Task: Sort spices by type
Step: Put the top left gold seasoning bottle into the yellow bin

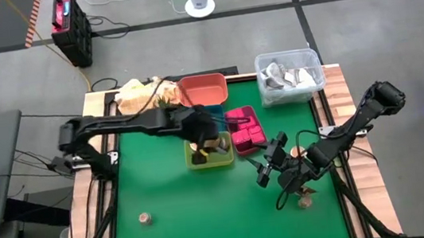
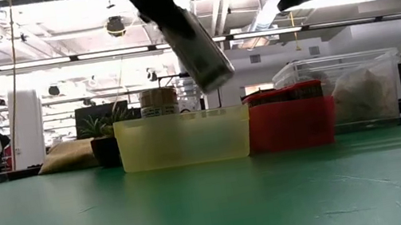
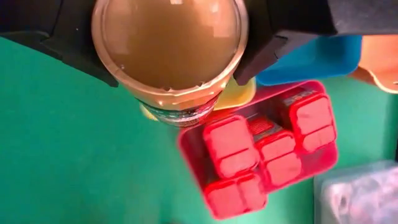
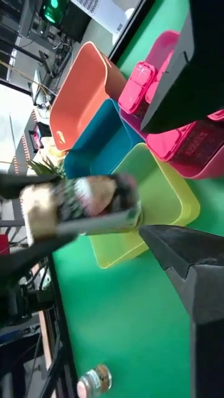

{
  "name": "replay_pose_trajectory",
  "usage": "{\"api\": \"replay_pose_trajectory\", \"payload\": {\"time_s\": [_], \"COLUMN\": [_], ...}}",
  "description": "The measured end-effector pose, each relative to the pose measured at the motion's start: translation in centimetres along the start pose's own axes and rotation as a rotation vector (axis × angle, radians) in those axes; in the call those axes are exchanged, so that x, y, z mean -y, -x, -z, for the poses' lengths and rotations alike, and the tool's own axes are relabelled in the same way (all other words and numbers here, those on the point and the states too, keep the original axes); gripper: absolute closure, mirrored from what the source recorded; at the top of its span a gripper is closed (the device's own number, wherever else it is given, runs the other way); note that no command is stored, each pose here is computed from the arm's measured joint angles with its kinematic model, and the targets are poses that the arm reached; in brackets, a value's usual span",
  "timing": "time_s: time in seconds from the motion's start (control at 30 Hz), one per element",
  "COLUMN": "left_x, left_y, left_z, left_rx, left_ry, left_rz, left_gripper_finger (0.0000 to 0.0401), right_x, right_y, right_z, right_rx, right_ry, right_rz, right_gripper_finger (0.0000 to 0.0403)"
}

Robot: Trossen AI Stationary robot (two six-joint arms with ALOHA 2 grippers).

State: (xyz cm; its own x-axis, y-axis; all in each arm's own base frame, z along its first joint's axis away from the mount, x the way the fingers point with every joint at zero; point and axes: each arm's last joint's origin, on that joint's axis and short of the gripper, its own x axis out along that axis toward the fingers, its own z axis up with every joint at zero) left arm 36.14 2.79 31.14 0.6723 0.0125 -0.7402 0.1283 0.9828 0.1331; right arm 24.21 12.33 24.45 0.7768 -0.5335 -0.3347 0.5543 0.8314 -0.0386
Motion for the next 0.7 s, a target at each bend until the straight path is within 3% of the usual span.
{"api": "replay_pose_trajectory", "payload": {"time_s": [0.13, 0.43, 0.7], "left_x": [-1.3, -1.7, -1.8], "left_y": [-2.0, -6.1, -6.6], "left_z": [-0.4, 1.5, 1.6], "left_rx": [-0.106, -0.387, -0.395], "left_ry": [-0.014, -0.113, -0.109], "left_rz": [-0.016, -0.017, -0.038], "left_gripper_finger": [0.0135, 0.0131, 0.0039], "right_x": [-0.1, 0.0, -0.1], "right_y": [0.2, 0.2, 0.2], "right_z": [0.1, 0.2, 0.2], "right_rx": [-0.003, -0.006, -0.005], "right_ry": [0.012, 0.021, 0.018], "right_rz": [-0.006, -0.002, -0.003], "right_gripper_finger": [0.0124, 0.0124, 0.0124]}}
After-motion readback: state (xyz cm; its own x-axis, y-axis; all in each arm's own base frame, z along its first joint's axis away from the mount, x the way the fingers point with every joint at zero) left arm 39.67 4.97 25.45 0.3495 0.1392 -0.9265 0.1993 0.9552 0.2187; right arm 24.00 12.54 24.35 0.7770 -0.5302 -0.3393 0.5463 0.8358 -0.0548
